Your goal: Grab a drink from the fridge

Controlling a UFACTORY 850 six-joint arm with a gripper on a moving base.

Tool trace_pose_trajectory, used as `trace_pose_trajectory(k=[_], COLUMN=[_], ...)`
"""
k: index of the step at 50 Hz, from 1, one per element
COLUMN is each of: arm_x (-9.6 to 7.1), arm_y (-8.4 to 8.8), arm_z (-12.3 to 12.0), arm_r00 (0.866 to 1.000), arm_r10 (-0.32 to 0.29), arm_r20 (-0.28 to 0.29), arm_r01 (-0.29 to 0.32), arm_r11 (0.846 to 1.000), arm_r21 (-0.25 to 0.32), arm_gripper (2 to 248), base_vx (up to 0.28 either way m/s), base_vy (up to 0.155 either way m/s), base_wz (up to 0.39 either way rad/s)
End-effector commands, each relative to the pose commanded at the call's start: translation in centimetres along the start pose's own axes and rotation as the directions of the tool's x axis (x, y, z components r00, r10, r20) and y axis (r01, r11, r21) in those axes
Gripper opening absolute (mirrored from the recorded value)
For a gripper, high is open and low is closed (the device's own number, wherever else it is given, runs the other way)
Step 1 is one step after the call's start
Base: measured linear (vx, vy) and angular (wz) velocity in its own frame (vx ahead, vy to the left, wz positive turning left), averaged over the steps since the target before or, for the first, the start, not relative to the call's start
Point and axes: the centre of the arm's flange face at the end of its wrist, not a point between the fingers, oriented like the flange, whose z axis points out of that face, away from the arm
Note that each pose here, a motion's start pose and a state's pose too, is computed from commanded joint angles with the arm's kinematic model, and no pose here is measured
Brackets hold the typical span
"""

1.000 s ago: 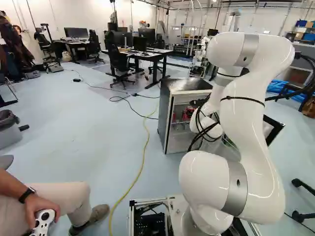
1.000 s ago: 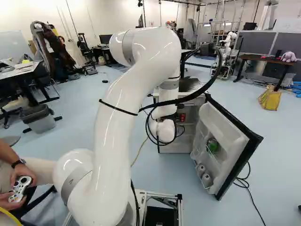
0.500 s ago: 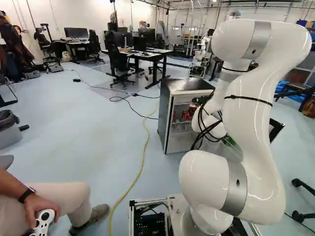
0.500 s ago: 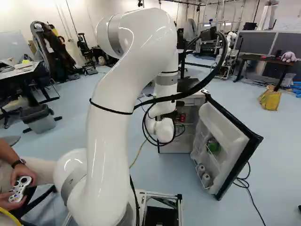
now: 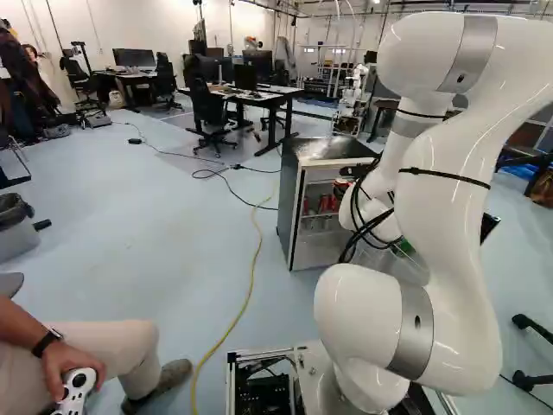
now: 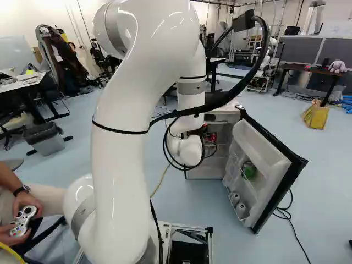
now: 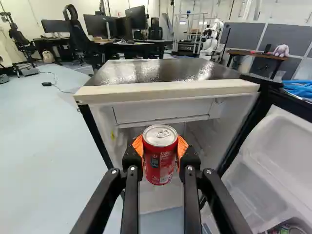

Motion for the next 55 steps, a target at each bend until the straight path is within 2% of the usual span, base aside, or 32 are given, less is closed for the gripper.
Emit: trace_pose_trajectory(k=[14,55], arm_x=[1.3,4.7], arm_y=[0.0,-0.1], arm_z=[-0.9,-2.4], arm_r00=[1.0,0.999], arm_r10=[-0.01,-0.044], arm_r20=[-0.014,-0.007], arm_r01=[0.01,0.044], arm_r11=[1.0,0.999], arm_r21=[-0.006,-0.019], arm_gripper=[87,87], base_vx=[0.0,0.0], base_vy=[0.0,0.0], base_wz=[0.0,0.0])
